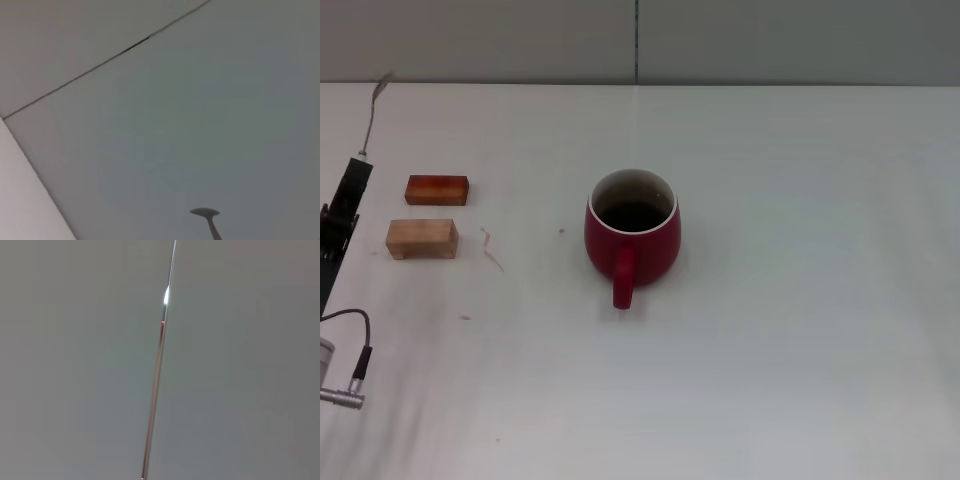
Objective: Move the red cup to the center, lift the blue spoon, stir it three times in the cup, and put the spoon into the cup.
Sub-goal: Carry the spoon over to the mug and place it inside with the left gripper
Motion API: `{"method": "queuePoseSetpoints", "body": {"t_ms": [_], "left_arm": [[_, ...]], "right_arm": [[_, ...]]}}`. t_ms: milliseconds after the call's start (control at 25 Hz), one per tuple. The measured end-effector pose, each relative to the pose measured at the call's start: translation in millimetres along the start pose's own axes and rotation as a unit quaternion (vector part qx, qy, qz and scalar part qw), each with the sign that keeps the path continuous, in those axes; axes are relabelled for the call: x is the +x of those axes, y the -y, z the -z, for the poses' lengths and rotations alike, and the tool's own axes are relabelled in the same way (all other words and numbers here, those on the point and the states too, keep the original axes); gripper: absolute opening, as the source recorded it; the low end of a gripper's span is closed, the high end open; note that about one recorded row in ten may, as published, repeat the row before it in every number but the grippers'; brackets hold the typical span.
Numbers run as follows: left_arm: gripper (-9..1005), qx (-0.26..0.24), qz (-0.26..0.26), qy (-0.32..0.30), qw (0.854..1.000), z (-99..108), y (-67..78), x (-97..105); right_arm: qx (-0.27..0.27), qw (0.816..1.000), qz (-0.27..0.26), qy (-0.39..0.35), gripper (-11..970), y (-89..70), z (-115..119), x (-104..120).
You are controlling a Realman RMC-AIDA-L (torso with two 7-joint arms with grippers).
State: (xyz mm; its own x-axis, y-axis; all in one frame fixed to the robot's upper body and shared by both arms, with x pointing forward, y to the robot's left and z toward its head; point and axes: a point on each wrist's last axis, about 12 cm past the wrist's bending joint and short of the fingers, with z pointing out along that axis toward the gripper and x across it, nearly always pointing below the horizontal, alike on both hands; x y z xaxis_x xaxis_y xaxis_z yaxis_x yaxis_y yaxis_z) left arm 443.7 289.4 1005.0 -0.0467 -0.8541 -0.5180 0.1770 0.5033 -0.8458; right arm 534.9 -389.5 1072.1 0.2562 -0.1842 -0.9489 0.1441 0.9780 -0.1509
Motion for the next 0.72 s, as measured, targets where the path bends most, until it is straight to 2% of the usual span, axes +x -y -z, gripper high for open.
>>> {"method": "queuePoseSetpoints", "body": {"t_ms": [120,280,360,440,520,560,720], "left_arm": [[157,0.035,0.054,0.003,0.998,-2,3.0,-11],[156,0.064,0.08,-0.007,0.995,-5,5.7,-20],[156,0.106,0.104,-0.024,0.989,-11,10.5,-32],[155,0.117,0.108,-0.029,0.987,-12,12.1,-36],[155,0.157,0.109,-0.045,0.981,-18,17.9,-49],[154,0.157,0.109,-0.045,0.981,-18,17.9,-49],[153,0.198,0.095,-0.067,0.973,-27,25.1,-70]], "right_arm": [[0.0,1.0,-0.003,0.0,647,-1.8,0,0],[0.0,1.0,-0.006,-0.001,647,-4.3,1,1],[0.0,1.0,-0.008,-0.001,647,-6.1,1,1],[0.0,1.0,-0.009,-0.002,647,-7.1,1,1],[0.0,1.0,-0.01,-0.002,646,-8.2,1,2],[0.0,1.0,-0.01,-0.002,646,-8.2,1,2],[0.001,1.0,-0.012,-0.004,646,-9.3,2,2]]}}
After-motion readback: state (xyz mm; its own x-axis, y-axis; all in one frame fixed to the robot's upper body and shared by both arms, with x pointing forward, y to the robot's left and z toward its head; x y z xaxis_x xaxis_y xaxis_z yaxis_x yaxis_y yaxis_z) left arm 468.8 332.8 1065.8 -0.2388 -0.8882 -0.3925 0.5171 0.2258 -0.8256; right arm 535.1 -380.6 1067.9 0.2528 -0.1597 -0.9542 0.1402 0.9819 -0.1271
